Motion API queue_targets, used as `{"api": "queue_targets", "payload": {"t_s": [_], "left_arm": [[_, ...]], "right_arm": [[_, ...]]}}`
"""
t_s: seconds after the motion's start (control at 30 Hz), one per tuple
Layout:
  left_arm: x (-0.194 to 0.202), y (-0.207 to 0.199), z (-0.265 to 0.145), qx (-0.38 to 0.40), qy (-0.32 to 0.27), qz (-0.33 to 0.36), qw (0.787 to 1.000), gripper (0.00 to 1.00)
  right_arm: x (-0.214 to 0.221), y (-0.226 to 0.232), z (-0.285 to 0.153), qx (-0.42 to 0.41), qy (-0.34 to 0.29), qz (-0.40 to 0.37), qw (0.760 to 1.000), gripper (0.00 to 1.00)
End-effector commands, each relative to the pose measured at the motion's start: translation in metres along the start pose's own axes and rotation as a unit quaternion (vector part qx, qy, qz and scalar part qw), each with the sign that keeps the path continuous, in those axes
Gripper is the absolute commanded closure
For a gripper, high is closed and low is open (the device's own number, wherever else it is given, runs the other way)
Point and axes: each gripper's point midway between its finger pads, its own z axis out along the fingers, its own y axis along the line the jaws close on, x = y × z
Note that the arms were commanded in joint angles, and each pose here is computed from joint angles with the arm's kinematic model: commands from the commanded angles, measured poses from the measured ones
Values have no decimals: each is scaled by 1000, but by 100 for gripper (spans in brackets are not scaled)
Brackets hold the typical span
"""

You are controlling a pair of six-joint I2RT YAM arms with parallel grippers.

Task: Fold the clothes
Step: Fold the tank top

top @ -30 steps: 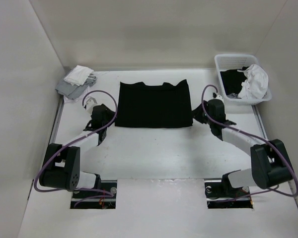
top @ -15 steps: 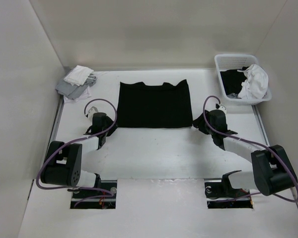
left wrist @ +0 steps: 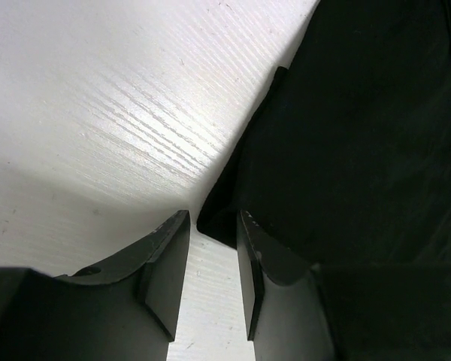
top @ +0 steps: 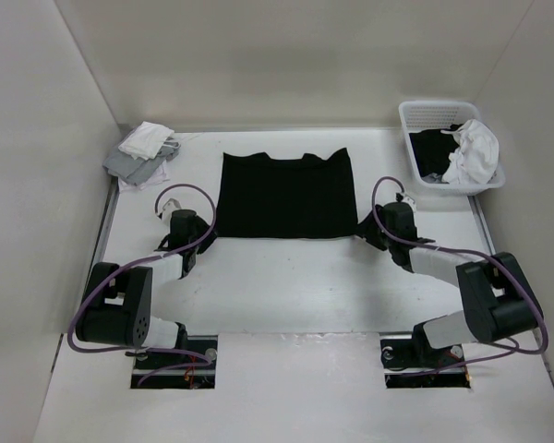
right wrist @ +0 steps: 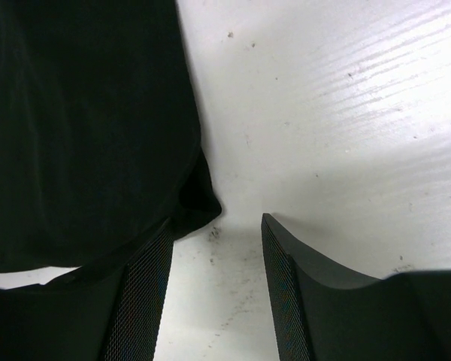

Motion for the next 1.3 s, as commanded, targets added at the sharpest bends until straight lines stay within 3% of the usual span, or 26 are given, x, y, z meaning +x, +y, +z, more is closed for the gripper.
{"api": "queue_targets", "payload": {"t_s": [0.0,0.17,0.43,0.53,0.63,0.7,1.13,1.2,1.27], "left_arm": [[10,17,1,-29,16,8,999,71],[13,8,5,-22,21,11,999,77],[10,1,9,-9,13,10,1000,90],[10,-1,9,0,13,9,1000,94],[9,-2,8,4,11,8,1000,96],[9,-4,7,7,11,8,1000,97],[-5,-12,-2,28,-11,-4,1000,99],[-10,-17,-6,34,-21,-2,999,99],[-13,-18,-8,35,-28,0,999,99]], "right_arm": [[-21,25,5,-31,-21,9,999,45],[-17,31,13,-38,-6,22,999,47],[-14,30,19,-28,8,29,999,64],[-10,29,16,-28,12,32,999,62],[-9,28,8,-30,8,34,999,51],[-8,26,5,-29,5,34,999,51],[-6,31,18,-27,19,29,999,93],[-8,32,15,-29,16,29,999,92],[-5,30,10,-23,16,26,999,82]]}}
